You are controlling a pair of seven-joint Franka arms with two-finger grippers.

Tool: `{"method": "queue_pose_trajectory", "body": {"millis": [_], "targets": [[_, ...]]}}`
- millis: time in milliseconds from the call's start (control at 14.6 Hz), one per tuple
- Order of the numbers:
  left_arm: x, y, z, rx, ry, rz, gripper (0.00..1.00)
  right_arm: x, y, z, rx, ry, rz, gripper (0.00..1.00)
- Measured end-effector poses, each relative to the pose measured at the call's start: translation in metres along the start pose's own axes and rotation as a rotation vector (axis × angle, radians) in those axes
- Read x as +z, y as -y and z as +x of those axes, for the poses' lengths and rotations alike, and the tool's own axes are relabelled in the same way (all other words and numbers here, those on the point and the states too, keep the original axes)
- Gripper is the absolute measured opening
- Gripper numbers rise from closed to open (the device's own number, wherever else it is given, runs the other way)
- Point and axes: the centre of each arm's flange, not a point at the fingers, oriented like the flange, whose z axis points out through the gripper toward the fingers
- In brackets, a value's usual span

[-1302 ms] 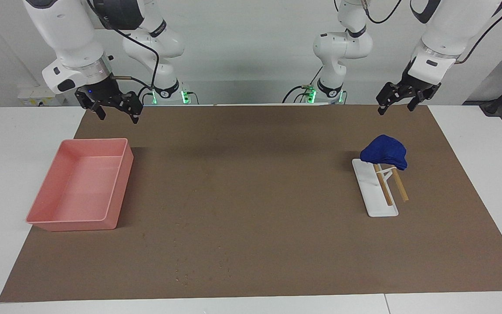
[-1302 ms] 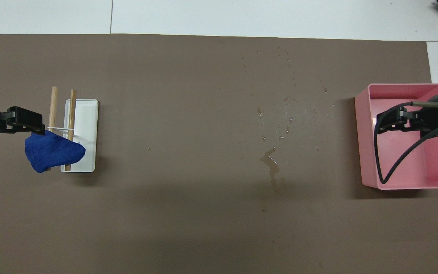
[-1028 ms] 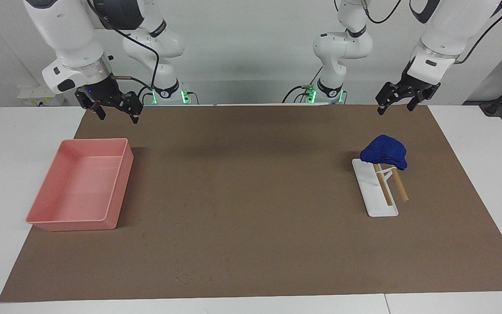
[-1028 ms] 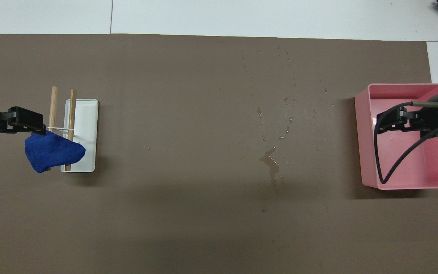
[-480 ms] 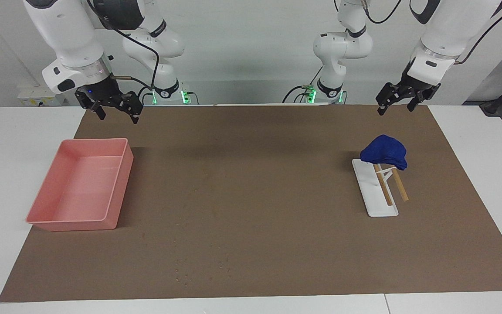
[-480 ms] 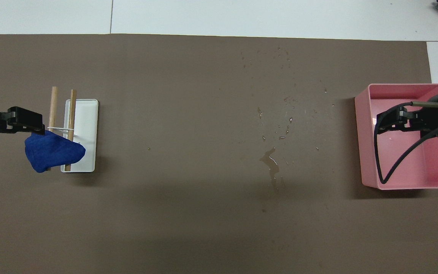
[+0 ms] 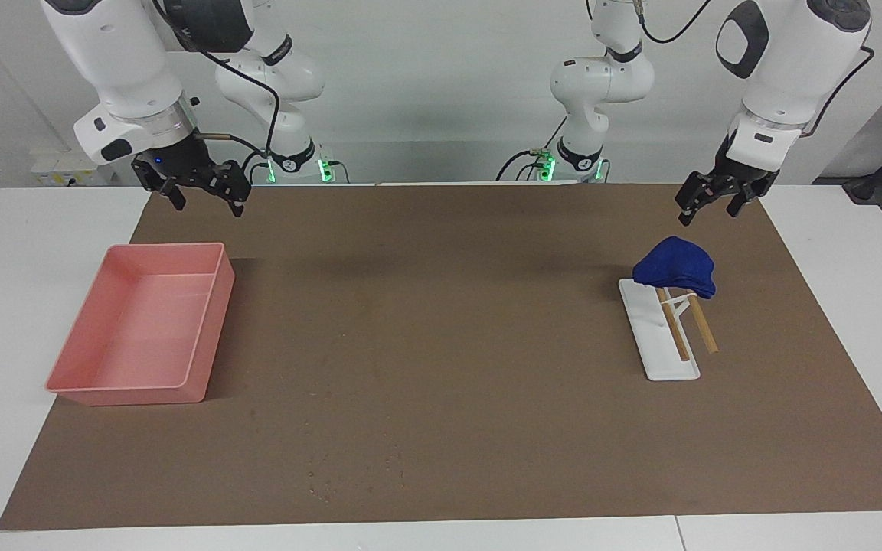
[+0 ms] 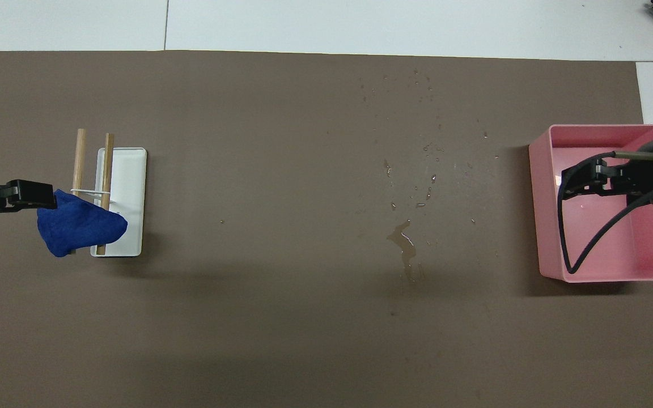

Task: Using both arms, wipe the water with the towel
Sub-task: 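Close the left gripper on the blue cloth in the white tray, then lift the blue cloth out of the white tray with the left gripper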

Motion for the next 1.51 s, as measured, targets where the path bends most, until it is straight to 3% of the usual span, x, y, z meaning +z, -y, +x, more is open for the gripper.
{"method": "queue_pose_trajectory", "body": {"millis": [274, 548, 1165, 1234, 1508], "targets": [[0.039, 0.021, 0.002, -0.016, -0.038, 0.001, 1.00, 0.000, 0.000, 0.000, 0.000, 0.000, 0.000, 1.00], [0.094, 0.035, 0.008, -0.020, -0.017, 0.005, 1.00, 0.000, 0.000, 0.000, 0.000, 0.000, 0.000, 1.00], [0.141, 0.033, 0.004, -0.016, -0.024, 0.005, 0.98, 0.000, 0.000, 0.000, 0.000, 0.000, 0.000, 1.00], [0.141, 0.032, 0.004, -0.017, -0.024, 0.005, 0.96, 0.000, 0.000, 0.000, 0.000, 0.000, 0.000, 1.00], [0.138, 0.026, 0.003, -0.060, -0.016, 0.003, 0.52, 0.000, 0.000, 0.000, 0.000, 0.000, 0.000, 1.00]]}}
